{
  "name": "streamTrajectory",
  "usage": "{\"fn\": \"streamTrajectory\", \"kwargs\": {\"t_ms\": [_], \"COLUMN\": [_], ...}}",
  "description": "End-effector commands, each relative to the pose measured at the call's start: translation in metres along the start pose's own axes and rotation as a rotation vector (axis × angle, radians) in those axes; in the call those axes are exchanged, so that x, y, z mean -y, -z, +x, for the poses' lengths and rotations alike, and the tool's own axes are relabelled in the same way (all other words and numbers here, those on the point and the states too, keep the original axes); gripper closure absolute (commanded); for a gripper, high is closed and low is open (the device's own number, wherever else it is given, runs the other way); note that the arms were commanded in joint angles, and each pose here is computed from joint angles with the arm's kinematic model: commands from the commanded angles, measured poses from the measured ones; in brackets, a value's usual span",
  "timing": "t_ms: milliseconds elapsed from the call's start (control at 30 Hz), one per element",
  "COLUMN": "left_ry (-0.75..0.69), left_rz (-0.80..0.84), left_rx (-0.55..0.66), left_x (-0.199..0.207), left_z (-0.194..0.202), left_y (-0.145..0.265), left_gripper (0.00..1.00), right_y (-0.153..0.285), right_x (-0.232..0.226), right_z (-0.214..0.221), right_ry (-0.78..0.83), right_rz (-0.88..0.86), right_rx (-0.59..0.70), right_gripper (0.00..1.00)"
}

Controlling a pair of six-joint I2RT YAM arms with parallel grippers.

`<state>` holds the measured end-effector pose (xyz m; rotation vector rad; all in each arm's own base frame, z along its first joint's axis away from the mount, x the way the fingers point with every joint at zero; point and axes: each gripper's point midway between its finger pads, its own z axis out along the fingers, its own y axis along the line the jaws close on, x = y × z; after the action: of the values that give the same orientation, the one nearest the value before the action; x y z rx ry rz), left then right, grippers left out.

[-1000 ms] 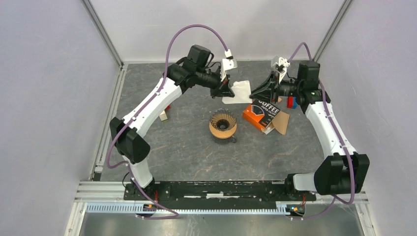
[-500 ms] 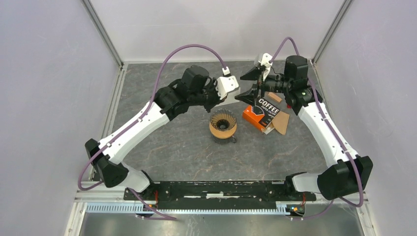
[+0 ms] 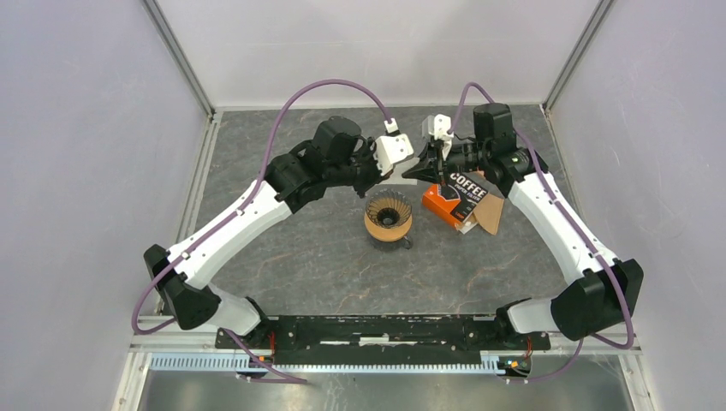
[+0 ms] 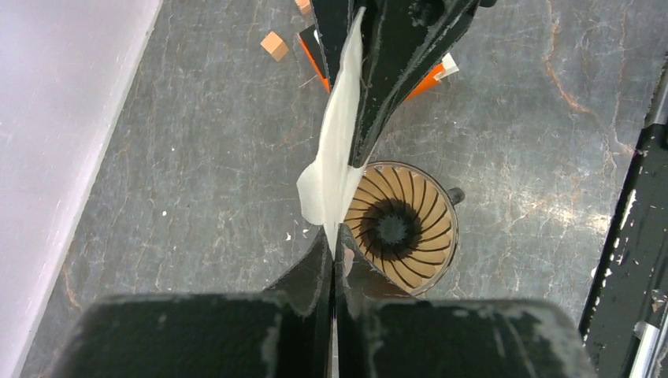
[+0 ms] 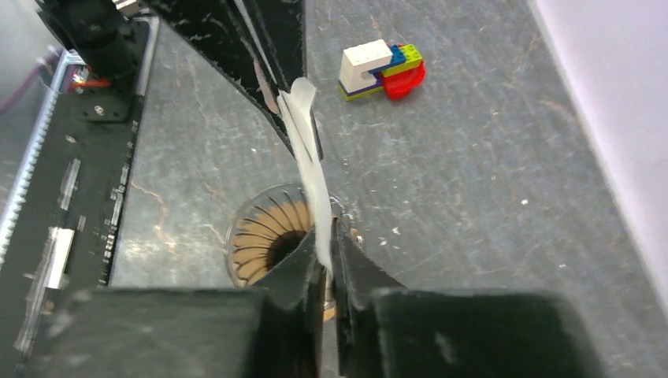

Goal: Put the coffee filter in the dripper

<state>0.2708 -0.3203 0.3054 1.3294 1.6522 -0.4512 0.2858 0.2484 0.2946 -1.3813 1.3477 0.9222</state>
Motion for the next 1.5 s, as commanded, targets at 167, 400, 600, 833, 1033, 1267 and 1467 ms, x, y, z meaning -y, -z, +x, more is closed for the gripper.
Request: {"fn": "streamTrajectory", "kwargs": {"t_ms": [167,400,600,833,1033,1267,1467], "left_ry": [-0.062,-0.02,0.116,0.156,0.164,0.167,0.168], "left_rz": [0.146,0.259,0.369,0.437,0.413,0.432,0.411], "left_rx": [0.121,0.193,0.193,0.182,0.154,0.155,0.137], "left_x": [0.027,0.033,0.039,0.047,0.041,0.043,0.039], "left_z": [-0.022,-0.04,-0.046,-0.045,-0.039,-0.038,-0.034], "left_y": [0.033,0.065,0.049,0.04,0.03,0.027,0.022], "left_gripper": [0.56,0.28,0.42,0.51,0.58,0.64,0.67], "right_y": [-0.001,-0.002,0.0,0.001,0.001,0.003,0.003], "right_x": [-0.014,-0.039,-0.049,-0.051,-0.052,-0.051,-0.052], "right_z": [0.016,0.039,0.036,0.031,0.032,0.031,0.028], "right_ry": [0.082,0.136,0.156,0.162,0.16,0.164,0.166], "right_rz": [-0.081,-0.159,-0.157,-0.143,-0.144,-0.135,-0.136], "right_rx": [-0.021,-0.087,-0.072,-0.057,-0.057,-0.058,-0.051], "right_gripper": [1.0,1.0,1.0,1.0,1.0,1.0,1.0]}}
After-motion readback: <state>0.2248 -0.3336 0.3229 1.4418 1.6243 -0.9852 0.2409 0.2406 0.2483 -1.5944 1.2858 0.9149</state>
